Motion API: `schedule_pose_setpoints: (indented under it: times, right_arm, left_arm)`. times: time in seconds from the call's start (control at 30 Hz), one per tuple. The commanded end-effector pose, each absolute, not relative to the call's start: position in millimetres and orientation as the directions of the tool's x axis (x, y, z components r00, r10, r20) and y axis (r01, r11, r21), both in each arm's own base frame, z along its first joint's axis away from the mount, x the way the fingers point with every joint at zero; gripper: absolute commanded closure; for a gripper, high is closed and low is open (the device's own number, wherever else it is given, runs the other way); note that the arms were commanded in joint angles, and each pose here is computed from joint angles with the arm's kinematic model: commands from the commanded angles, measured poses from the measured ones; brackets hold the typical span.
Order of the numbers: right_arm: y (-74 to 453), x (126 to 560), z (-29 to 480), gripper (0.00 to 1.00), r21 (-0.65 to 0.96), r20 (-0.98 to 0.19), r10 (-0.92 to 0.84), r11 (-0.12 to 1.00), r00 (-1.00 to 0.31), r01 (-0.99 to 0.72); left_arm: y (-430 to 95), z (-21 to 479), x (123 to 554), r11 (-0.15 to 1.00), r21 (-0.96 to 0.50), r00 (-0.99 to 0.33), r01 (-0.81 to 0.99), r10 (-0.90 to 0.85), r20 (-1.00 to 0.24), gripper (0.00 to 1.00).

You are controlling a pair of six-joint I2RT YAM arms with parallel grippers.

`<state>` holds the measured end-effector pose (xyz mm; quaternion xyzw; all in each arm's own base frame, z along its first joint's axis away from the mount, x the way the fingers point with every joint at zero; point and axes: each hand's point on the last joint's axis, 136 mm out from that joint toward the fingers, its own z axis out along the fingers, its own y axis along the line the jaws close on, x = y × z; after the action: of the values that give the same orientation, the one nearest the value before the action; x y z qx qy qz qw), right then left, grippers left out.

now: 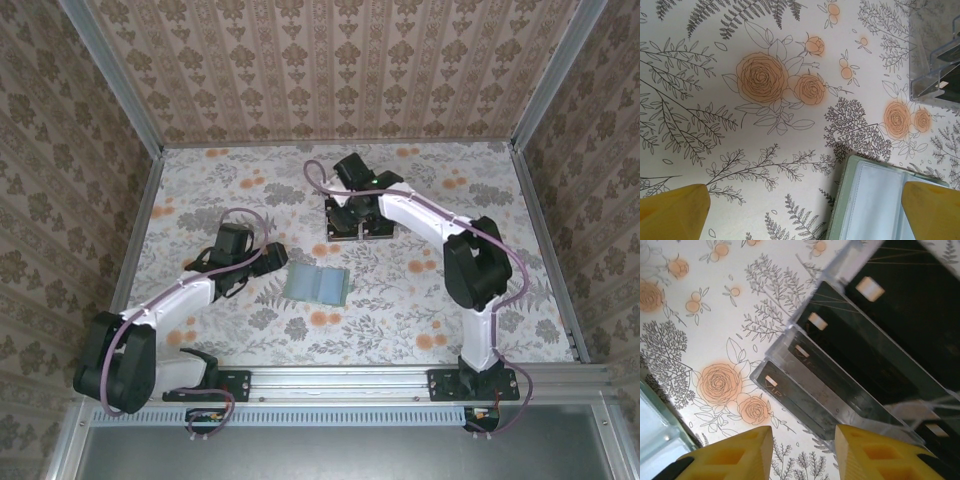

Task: Put the credit cards into the card holder
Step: Pick up the credit card from the storage box.

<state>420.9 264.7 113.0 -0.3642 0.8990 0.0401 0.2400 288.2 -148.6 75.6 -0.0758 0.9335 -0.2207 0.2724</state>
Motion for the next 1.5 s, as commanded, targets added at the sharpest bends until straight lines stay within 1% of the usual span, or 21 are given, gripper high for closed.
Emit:
schedule_pose_setpoints:
  times: [0.0, 0.47, 0.83, 0.87, 1.07, 1.3, 1.4, 1.43, 1.47]
  right_arm:
    - [266.8, 423.4, 101.1, 0.61, -0.19, -0.388, -0.717, 0.677, -0.579, -0.711]
    - [259.9, 440.8, 77.5, 0.62, -0.301, -0.301, -0.768, 0.64, -0.566, -0.707]
    - [255.5, 434.4, 60.0, 0.63, -0.293, -0.25, -0.785, 0.62, -0.567, -0.728]
    - [255.8, 433.4, 59.7, 0.64, -0.291, -0.249, -0.786, 0.618, -0.566, -0.731]
    - [254.6, 429.0, 60.9, 0.77, -0.288, -0.241, -0.792, 0.61, -0.561, -0.738]
    - [255.3, 426.8, 64.3, 0.89, -0.285, -0.24, -0.8, 0.599, -0.55, -0.748]
    - [256.1, 424.6, 65.1, 0.89, -0.276, -0.239, -0.804, 0.594, -0.544, -0.756]
    - [256.9, 423.4, 65.7, 0.86, -0.269, -0.24, -0.805, 0.592, -0.543, -0.76]
    - [257.9, 421.9, 66.0, 0.79, -0.262, -0.238, -0.807, 0.589, -0.541, -0.764]
  left_arm:
    - [-154.1, 89.1, 298.6, 0.882, -0.471, -0.83, 0.016, -0.251, -0.498, 0.0]
    - [-148.8, 82.6, 300.2, 0.866, -0.5, -0.833, -0.014, -0.287, -0.473, 0.0]
    - [-148.5, 81.4, 301.1, 0.862, -0.506, -0.834, -0.021, -0.295, -0.467, 0.0]
    - [-148.2, 80.9, 301.0, 0.862, -0.506, -0.834, -0.024, -0.296, -0.465, 0.0]
    - [-148.5, 79.2, 300.8, 0.86, -0.509, -0.835, -0.029, -0.301, -0.461, 0.0]
    - [-148.4, 78.7, 301.4, 0.86, -0.51, -0.834, -0.032, -0.304, -0.46, 0.0]
    - [-148.5, 78.6, 301.3, 0.86, -0.51, -0.834, -0.032, -0.304, -0.46, 0.0]
    - [-148.5, 78.6, 301.3, 0.86, -0.51, -0.834, -0.031, -0.303, -0.46, 0.0]
    - [-148.3, 78.6, 301.4, 0.86, -0.51, -0.834, -0.033, -0.305, -0.46, 0.0]
